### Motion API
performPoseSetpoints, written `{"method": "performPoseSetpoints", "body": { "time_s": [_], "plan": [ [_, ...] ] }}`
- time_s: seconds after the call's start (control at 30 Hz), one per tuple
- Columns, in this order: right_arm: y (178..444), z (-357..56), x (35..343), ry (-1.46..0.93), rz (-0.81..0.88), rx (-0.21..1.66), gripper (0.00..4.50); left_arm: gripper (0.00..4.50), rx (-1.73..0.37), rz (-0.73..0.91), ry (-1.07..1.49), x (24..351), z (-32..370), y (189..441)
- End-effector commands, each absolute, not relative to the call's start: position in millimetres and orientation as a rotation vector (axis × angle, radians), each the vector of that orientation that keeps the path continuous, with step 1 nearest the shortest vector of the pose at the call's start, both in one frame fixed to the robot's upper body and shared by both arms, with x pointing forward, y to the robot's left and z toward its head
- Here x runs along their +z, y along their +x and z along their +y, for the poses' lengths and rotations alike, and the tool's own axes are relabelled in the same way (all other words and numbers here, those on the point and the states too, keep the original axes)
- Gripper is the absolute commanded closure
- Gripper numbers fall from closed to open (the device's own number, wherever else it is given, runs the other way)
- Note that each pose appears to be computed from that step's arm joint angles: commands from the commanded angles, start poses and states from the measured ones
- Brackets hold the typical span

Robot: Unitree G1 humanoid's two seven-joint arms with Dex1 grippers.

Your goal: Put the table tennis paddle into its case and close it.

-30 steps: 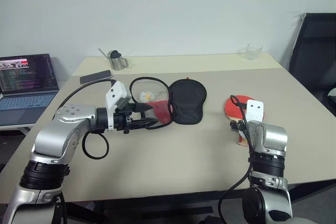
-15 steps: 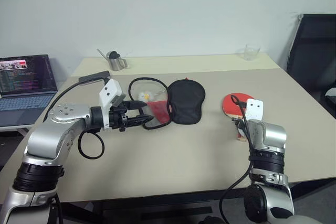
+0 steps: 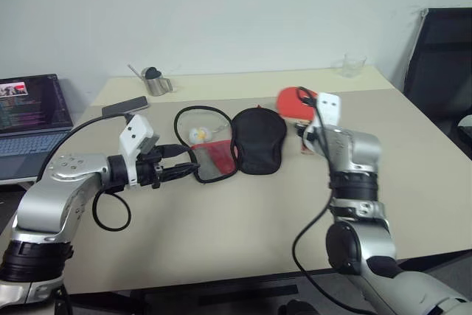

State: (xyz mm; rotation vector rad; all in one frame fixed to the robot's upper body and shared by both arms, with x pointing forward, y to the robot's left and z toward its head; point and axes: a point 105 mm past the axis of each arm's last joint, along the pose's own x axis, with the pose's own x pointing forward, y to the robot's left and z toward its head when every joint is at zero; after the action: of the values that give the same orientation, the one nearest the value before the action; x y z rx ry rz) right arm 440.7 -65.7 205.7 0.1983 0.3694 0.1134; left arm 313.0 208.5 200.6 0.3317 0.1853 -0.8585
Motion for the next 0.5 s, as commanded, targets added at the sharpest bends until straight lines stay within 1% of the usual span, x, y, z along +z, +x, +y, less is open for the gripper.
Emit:
{"method": "performPoseSetpoints", "body": {
  "time_s": [0.03, 0.1, 0.23, 0.5],
  "plan": [
    [440.1, -23.5, 227.0, 0.205, 0.293, 0.218, 3.39, 1.55, -0.836, 0.168, 0.382, 210.8, 217.4, 302.4],
    [438.9, -10.3, 223.1, 0.203, 0.300, 0.243, 3.39, 1.55, -0.819, 0.198, 0.394, 205.4, 223.5, 297.6],
    [438.1, 7.5, 215.1, 0.208, 0.315, 0.269, 3.39, 1.55, -0.762, 0.213, 0.390, 204.5, 235.7, 290.1],
    [437.7, 19.3, 196.1, 0.215, 0.368, 0.274, 3.39, 1.55, -0.746, 0.219, 0.379, 202.4, 234.2, 281.0]
  ]
}}
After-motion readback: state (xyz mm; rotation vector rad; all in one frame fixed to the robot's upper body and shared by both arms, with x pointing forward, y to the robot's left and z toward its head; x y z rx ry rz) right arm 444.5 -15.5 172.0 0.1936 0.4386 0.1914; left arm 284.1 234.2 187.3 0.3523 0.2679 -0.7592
